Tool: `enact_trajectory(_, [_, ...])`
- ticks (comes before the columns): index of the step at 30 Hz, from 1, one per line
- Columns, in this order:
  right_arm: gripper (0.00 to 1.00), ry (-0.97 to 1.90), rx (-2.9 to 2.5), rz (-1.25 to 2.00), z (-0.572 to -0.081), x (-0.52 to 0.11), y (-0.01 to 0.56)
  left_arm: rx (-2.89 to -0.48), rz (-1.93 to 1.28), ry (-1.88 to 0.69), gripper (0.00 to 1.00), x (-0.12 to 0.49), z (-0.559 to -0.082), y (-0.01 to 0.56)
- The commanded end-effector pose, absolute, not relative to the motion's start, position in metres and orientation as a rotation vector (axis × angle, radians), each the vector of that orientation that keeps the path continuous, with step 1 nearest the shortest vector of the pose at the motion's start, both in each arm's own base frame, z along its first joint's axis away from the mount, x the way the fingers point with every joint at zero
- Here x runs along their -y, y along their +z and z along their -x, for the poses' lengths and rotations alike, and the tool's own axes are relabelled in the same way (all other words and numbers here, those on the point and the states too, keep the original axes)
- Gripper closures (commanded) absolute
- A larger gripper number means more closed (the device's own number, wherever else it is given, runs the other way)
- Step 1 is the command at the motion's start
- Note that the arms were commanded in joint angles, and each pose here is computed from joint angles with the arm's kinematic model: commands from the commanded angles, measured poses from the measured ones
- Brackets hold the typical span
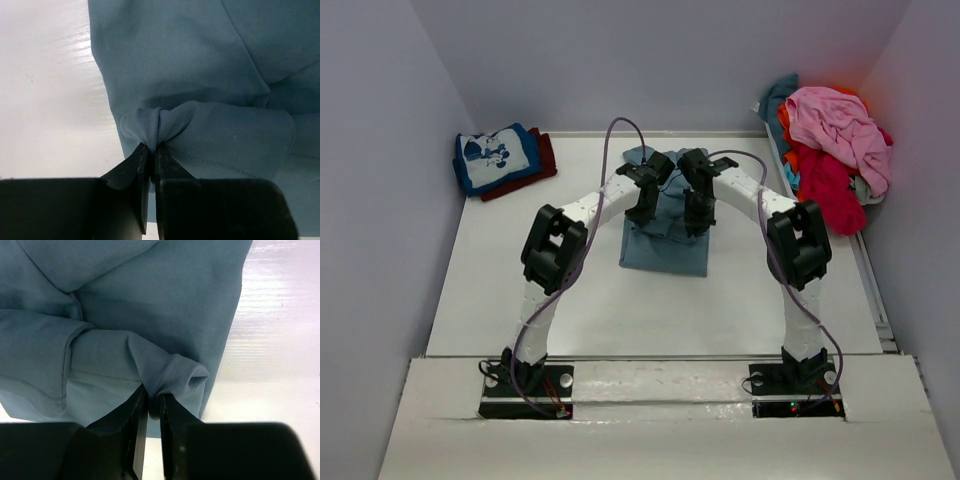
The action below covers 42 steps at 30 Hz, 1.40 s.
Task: Fold and stack the t-shirts
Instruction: Fold the folded rectangular tshirt in 1/3 of the way
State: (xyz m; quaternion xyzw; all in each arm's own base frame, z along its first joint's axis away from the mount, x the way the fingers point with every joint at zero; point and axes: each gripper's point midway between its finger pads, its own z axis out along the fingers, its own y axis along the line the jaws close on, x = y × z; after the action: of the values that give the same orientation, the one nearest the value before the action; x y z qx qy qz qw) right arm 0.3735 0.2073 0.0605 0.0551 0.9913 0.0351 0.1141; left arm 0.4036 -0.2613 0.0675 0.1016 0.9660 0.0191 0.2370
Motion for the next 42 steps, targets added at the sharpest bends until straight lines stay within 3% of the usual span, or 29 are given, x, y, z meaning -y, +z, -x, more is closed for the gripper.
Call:
enact_trajectory(1, [0.76, 0.117, -2.872, -0.162, -0.39, -0.207, 0.069, -2.636, -0.285, 0.088, 0.83, 0.254, -0.41, 0.072])
enact_trajectory(11, [0.75, 0.115, -2.869, -0.192, -0.411, -0.202, 0.065, -2.621, -0.276, 0.084, 0.8, 0.263, -0.423, 0.075])
enact_trajectory(14, [0.71, 0.123, -2.864, -0.185, -0.417, -0.206, 0.067, -2.61, -0.278, 0.087, 0.58, 0.264, -0.427, 0.079])
enact_trajectory(17, [0.59, 0.131, -2.856, -0.182, -0.42, -0.207, 0.069, -2.592, -0.271, 0.086, 0.41, 0.265, -0.431, 0.085])
enact_trajectory(22, [0.47, 0.122, -2.827, -0.194, -0.432, -0.204, 0.077, -2.577, -0.237, 0.09, 0.19, 0.263, -0.438, 0.09])
enact_trajectory(32, [0.45, 0.079, -2.751, -0.233, -0.429, -0.192, 0.126, -2.556, -0.22, 0.065, 0.16, 0.256, -0.428, 0.114])
enact_trajectory(42, [0.47, 0.154, -2.793, -0.26, -0.379, -0.182, 0.135, -2.499, -0.173, 0.018, 0.16, 0.242, -0.403, 0.151])
